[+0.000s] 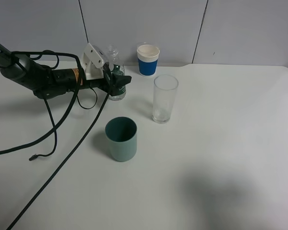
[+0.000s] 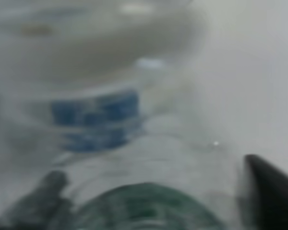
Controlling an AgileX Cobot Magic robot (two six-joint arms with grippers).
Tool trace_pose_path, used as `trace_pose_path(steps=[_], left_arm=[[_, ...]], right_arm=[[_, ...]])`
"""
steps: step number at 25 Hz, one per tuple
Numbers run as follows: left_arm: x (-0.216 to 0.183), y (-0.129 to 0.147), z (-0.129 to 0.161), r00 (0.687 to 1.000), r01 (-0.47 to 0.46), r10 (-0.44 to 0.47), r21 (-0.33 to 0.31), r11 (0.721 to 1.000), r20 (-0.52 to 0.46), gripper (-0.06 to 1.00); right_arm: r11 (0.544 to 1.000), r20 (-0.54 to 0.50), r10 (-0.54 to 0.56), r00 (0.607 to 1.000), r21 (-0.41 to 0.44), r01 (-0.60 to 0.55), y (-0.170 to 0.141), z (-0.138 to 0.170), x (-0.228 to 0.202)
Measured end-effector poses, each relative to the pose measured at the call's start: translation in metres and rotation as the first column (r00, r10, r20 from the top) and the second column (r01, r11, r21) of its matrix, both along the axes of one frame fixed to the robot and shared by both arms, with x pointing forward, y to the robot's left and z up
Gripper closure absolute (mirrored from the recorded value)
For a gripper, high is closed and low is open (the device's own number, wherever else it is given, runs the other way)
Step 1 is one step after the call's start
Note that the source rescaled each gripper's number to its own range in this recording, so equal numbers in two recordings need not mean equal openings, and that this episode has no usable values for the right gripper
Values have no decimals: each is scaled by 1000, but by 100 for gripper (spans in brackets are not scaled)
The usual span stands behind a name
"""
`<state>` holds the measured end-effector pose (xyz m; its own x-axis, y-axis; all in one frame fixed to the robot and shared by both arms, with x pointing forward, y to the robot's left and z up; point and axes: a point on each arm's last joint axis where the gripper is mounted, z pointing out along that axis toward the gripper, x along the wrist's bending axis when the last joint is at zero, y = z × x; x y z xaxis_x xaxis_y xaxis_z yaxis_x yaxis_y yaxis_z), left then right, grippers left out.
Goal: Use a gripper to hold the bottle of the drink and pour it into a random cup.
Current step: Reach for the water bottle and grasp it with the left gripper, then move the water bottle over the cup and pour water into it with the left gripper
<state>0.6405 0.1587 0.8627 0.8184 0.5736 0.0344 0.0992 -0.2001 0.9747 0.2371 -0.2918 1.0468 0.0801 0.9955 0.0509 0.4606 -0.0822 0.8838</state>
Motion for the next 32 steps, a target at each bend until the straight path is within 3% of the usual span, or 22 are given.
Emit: trace_pose_path(steps=[12,16,28,32], left_arm=[[0,-1,0,999,-10,9,-27,1000,-38,92],[0,0,8,999,-12,12,0,1000,-41,92],[3,9,75,992,-128,128,62,990,8,92],[1,13,98,982,-188,186,112,976,28,92]], right_arm=[[1000,0,0,1000,0,0,0,0,0],[1000,0,0,1000,0,0,0,0,0],[1000,0,0,1000,0,0,0,0,0],[1000,0,0,1000,0,0,0,0,0]])
